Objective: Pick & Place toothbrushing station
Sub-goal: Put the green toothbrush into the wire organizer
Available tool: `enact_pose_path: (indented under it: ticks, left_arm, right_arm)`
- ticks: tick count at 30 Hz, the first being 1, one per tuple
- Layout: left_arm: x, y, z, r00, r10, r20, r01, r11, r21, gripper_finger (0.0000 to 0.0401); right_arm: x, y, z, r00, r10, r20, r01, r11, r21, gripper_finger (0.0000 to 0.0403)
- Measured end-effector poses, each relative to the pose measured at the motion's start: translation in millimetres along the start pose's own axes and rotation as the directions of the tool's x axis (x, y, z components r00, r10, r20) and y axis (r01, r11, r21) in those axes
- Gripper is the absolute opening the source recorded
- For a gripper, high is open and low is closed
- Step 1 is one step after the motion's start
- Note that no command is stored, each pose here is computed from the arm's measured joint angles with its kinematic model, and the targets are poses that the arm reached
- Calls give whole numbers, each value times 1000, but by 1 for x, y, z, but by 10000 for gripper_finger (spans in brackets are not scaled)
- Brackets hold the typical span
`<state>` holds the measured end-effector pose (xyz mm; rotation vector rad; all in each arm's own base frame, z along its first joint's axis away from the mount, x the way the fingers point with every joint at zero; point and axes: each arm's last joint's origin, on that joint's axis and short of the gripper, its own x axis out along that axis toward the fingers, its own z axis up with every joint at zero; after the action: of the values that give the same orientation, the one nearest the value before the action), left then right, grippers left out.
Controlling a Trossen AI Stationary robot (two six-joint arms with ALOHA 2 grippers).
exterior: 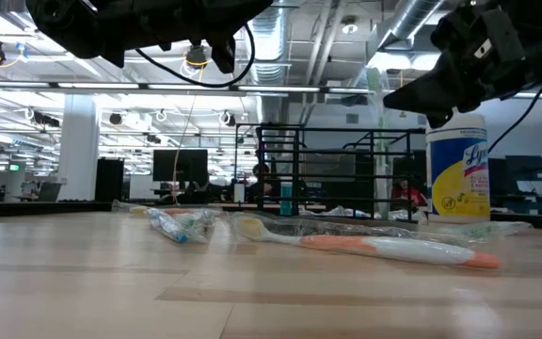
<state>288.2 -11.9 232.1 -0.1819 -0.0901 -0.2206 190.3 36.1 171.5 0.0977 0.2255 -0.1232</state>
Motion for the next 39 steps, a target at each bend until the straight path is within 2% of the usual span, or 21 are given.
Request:
enact_pose_path:
  ticks: [10,23,34,39]
  left_arm:
    - [0,0,0,1000,0,0,0,1000,0,3]
    - [0,0,0,1000,0,0,0,1000,0,3]
    - [0,0,0,1000,0,-1,0,1000,0,3]
    - [0,0,0,1000,0,-1,0,1000,0,3]
  right_arm:
    - [0,1,-1,1000,8,-8,-8,999,-49,6]
    - [-1,1,0,1000,7,-5,-8,996,-84,106]
    - [-10,-2,3,1000,3,-27,-6,995,-96,133]
    - [-16,-4,2,998,-2,-60,-1,999,-46,142]
